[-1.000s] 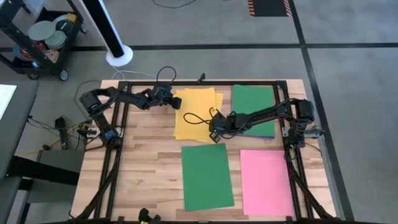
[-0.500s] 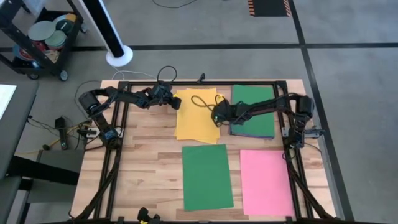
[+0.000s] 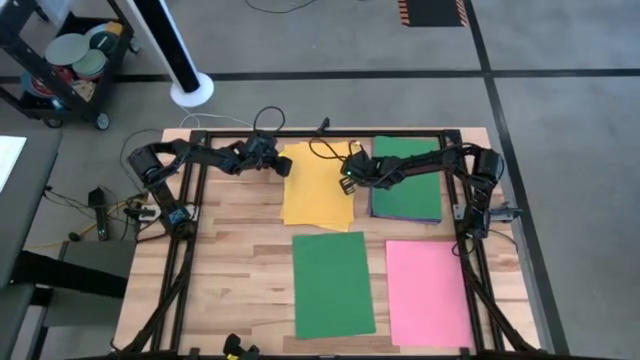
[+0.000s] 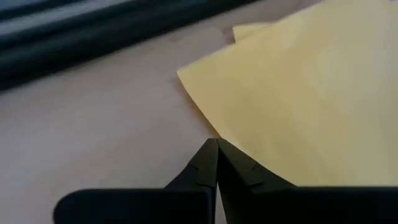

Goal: Organize paper
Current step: Stack the yellow paper on top of the yellow paper

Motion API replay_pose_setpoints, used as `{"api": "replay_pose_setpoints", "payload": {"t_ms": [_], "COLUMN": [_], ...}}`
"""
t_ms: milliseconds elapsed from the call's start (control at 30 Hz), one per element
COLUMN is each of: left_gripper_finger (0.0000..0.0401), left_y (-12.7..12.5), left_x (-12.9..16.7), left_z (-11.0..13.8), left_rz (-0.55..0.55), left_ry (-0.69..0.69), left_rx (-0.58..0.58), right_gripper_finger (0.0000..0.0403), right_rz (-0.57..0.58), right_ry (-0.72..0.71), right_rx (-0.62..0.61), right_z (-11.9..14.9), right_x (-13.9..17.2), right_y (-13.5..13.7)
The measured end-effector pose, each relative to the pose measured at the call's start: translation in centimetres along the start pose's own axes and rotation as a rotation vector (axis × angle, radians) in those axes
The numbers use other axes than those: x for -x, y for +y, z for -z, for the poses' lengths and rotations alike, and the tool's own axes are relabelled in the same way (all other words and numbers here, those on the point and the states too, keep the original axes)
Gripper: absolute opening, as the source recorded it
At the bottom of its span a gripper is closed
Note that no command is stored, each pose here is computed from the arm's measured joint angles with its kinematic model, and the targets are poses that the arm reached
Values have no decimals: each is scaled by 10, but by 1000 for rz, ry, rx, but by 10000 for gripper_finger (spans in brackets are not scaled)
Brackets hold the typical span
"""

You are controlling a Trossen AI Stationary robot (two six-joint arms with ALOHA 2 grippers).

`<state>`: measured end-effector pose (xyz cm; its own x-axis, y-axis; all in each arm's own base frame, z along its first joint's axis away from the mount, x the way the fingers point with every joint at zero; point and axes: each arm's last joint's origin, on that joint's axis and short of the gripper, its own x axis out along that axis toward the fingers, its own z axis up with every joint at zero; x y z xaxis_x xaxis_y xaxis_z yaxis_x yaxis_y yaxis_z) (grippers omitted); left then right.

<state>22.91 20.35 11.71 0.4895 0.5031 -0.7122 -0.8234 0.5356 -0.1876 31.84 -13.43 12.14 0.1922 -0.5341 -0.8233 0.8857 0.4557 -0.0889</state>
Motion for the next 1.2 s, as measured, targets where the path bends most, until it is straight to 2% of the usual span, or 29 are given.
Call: {"api": "replay_pose_setpoints", "payload": {"t_ms": [667,800,1067,1200], "left_gripper_finger": [0,0,0,0], "left_y": [-4,-4,-1,-2], "left_x": [-3,-4,-3,-3], "left_z": [-5,-4,2,1], "left_rz": [97,84,-11,2], "left_ry": [-22,-6,44,24], "left_rx": [21,18,11,15], "right_gripper_finger": [0,0,0,0], "right_rz": [-102,-77,-38,-45], "right_ry": [17,-3,11,1], "right_rx": [-50,-35,-59,-67], "right_z": [-10,-10,-8,-9], "right_x": [-10,-5,-10,-10], "right_y": [-5,-5,-8,-8]}}
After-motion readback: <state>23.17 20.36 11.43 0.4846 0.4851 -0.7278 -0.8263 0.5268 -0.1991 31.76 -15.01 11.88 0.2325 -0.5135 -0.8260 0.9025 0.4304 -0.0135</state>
